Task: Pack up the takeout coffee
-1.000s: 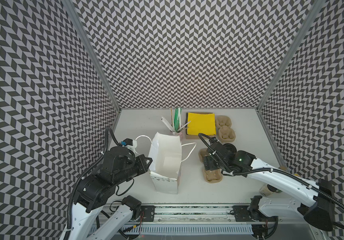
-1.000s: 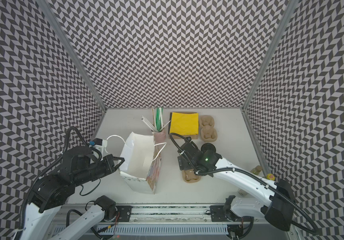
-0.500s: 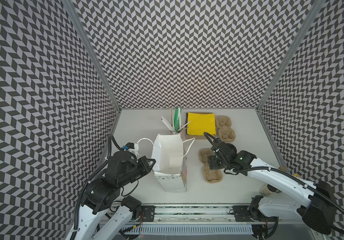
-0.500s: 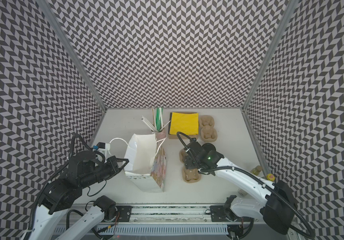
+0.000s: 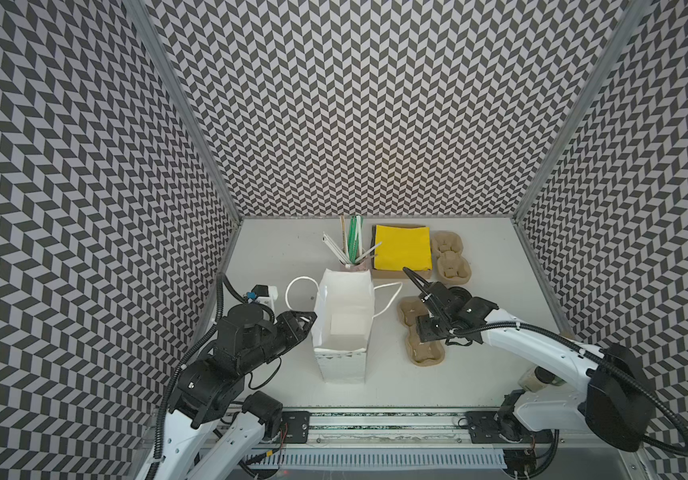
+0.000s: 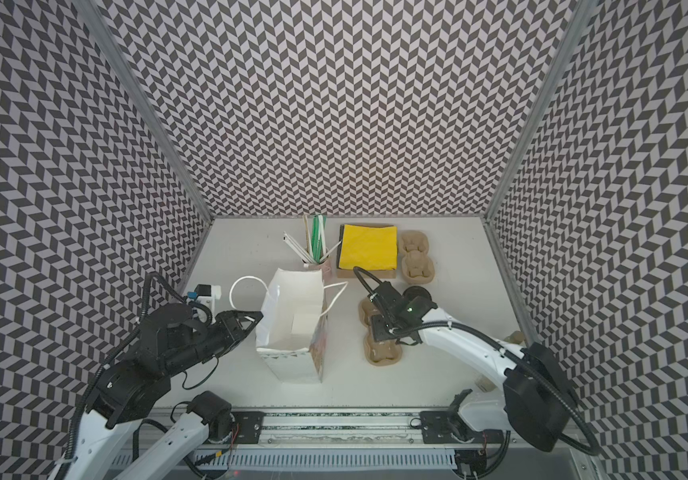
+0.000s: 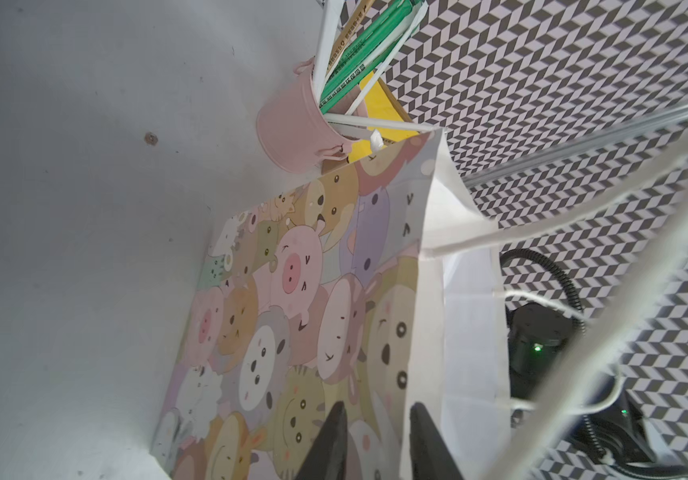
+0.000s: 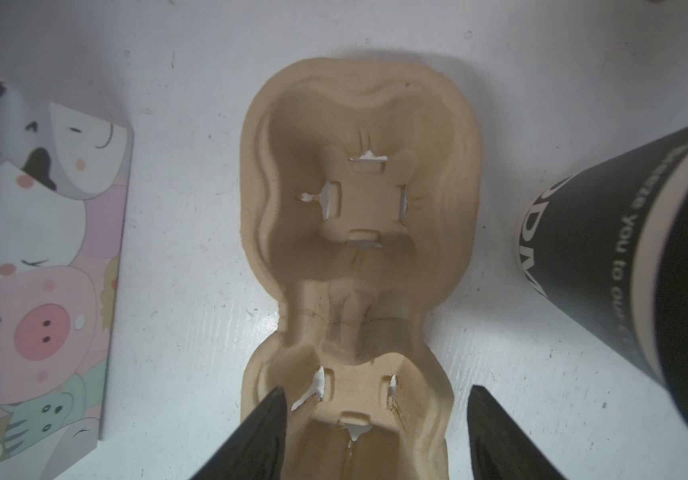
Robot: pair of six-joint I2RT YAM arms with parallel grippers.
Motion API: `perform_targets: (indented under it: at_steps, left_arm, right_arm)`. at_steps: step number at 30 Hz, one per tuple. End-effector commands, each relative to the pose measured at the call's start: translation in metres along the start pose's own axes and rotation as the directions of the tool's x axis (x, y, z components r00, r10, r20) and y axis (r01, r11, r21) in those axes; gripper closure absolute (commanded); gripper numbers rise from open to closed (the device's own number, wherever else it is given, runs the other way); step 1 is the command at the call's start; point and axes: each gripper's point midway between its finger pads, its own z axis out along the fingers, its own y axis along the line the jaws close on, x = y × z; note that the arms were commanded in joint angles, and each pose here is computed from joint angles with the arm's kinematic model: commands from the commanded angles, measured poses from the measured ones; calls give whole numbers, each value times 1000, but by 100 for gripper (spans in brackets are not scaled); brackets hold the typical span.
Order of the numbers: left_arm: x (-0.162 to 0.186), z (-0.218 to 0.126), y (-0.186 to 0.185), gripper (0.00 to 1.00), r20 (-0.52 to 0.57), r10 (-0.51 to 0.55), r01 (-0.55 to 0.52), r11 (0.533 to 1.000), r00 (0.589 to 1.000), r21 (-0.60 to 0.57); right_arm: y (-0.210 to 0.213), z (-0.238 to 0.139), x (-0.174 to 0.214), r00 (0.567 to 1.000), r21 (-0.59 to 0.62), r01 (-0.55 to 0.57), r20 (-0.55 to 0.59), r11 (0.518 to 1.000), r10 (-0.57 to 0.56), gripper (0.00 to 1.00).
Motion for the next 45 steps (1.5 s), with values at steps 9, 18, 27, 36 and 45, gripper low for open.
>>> perform_targets:
  at_steps: [9,18,27,36,45]
  left_arm:
    - [-29,-19,-43,53,102,63,-73,993,993,90]
    - [-58,-27,-53,52,207,210,-214,977,956,-2]
    - [-72,-15,-48,52,240,279,-268,960,930,-75]
    - [-77,-27,-39,52,287,298,-275,954,910,-119]
    - [-71,-27,-32,52,286,294,-272,955,912,-114]
  right_arm:
    - [-18,-7,10,999,50,-42,2,998,42,39]
    - [-25,9,30,994,105,-18,-103,994,29,44]
    - [-27,18,35,990,123,-6,-137,992,22,60]
    - [-28,27,39,985,119,3,-171,993,18,75]
    - [-23,26,39,985,86,6,-175,996,9,83]
